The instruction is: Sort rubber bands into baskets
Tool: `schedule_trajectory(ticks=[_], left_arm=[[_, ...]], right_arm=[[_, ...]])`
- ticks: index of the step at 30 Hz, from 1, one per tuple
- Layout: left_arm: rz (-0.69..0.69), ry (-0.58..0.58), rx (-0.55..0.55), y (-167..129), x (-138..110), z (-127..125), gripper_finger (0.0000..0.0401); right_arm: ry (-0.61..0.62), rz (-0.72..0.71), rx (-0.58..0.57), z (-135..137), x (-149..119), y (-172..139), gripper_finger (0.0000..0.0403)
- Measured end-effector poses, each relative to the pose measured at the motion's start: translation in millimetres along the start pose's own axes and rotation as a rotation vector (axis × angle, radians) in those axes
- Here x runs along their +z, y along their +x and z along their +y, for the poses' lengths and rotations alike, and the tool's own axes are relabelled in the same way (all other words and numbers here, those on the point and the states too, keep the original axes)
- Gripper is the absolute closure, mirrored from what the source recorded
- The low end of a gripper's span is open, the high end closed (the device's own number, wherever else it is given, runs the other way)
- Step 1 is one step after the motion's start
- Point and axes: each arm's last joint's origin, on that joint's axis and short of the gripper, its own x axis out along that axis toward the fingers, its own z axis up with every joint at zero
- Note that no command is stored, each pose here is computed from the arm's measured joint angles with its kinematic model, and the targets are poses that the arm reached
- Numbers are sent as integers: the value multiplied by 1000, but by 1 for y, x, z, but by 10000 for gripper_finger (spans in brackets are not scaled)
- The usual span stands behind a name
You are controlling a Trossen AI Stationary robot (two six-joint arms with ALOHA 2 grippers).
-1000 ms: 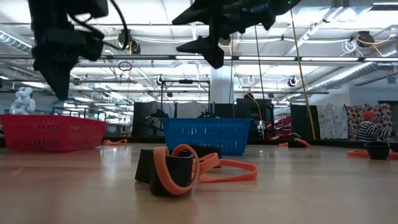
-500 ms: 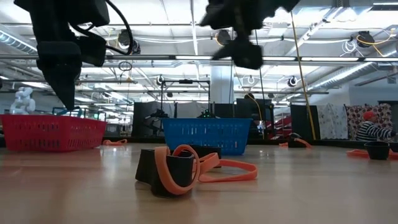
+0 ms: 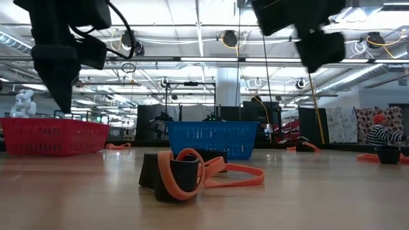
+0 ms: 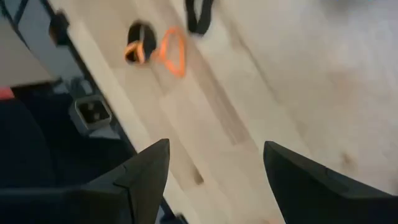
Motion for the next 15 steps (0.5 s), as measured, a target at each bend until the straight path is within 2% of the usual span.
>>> schedule_trajectory(ticks=[7,11,15], left_arm=[[54,-7,11,-1,-4,3,301],[39,-91,-17,-10,3,3,276],[2,-144,-35,-29,14,4,270]], right_arm=[[-70,-51,-44,2,-13,-13,151],[-122,-68,-59,1,-17,-23,151],[-178,-71,-60,-1,-21,-31,151]])
